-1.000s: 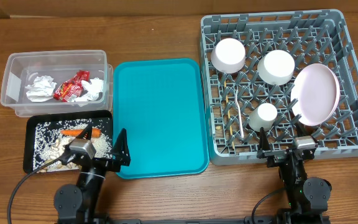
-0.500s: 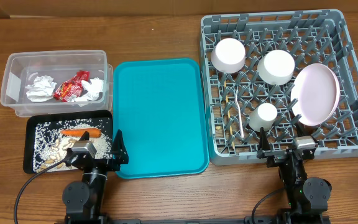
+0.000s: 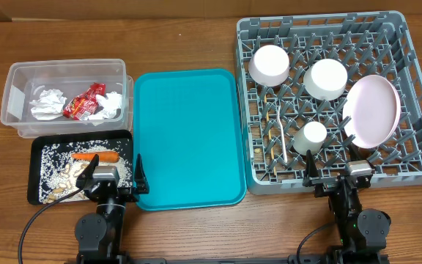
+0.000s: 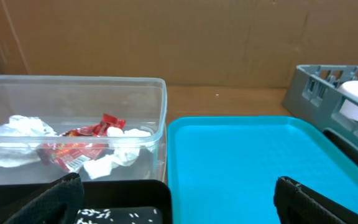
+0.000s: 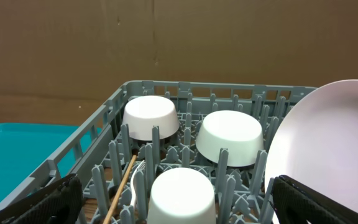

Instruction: Sort waste into correct bins and load items into the dishwasher

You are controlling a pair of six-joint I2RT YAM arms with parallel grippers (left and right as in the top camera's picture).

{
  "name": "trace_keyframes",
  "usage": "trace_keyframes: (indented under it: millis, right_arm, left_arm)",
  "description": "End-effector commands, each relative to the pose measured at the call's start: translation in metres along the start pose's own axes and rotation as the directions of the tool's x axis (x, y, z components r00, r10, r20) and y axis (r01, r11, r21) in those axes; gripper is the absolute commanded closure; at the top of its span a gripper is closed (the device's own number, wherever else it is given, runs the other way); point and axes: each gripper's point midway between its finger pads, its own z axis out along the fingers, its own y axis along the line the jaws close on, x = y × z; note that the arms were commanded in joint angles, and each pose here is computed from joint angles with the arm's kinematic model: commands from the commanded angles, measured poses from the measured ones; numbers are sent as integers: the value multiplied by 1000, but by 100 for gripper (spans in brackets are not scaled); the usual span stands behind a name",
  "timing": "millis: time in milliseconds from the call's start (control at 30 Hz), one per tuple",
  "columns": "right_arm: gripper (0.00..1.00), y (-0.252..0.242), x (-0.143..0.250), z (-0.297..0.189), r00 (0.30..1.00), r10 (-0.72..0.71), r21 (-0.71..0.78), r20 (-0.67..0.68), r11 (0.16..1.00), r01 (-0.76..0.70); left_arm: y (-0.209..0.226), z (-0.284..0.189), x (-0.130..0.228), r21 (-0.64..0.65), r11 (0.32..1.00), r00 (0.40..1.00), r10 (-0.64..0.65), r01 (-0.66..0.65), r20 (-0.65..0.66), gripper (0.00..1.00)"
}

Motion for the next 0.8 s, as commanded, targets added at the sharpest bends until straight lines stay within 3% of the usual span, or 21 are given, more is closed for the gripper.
trace_keyframes:
  millis: [0, 767]
  right_arm:
    - [0, -1, 2, 0, 1000, -7, 2, 4, 1000, 7]
    - [0, -1, 2, 0, 1000, -7, 2, 4, 1000, 7]
  left_arm:
    - [1, 0, 0, -9, 997, 997, 71, -71, 6, 0]
    - [2, 0, 0, -13, 994, 994, 106, -106, 6, 0]
